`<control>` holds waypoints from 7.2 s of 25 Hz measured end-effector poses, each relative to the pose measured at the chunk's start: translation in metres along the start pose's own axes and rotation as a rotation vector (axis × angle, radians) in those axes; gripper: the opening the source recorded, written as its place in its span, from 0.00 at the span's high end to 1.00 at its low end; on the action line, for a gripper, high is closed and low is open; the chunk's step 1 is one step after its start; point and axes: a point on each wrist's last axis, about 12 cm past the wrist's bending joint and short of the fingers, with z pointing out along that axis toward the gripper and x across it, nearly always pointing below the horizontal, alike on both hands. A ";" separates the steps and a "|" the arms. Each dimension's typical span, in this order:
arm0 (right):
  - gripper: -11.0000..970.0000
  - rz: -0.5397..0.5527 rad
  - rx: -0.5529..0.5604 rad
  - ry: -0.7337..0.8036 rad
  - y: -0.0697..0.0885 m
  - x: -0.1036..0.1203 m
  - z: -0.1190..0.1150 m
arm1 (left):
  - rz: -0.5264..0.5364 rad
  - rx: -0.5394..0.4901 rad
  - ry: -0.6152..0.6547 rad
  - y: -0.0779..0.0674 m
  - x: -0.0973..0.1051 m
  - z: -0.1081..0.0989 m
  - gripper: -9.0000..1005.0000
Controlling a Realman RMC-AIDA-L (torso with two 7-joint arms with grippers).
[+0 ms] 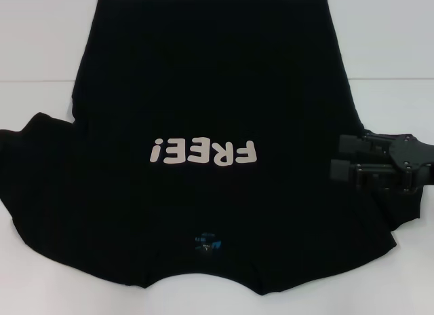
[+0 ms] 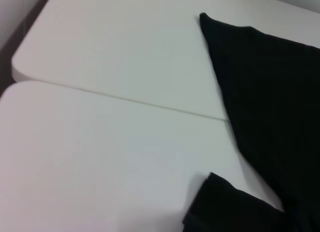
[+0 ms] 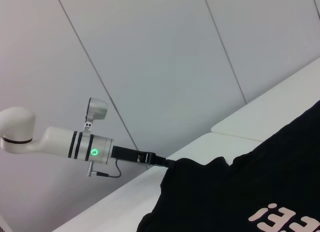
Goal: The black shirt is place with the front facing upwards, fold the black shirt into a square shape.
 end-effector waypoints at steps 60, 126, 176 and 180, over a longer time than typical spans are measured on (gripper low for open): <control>0.11 0.367 0.261 0.107 -0.032 -0.016 -0.049 | 0.386 1.132 -0.178 -0.169 0.030 -0.025 0.54; 0.73 0.728 0.619 0.334 -0.068 0.019 -0.027 | 0.886 1.121 0.005 -0.200 0.065 0.002 0.06; 0.82 0.156 0.491 0.445 -0.050 -0.080 0.114 | 0.783 1.067 -0.033 -0.188 0.061 0.000 0.07; 0.77 0.161 0.467 0.472 -0.049 -0.077 0.110 | 0.780 1.058 -0.035 -0.187 0.060 0.001 0.08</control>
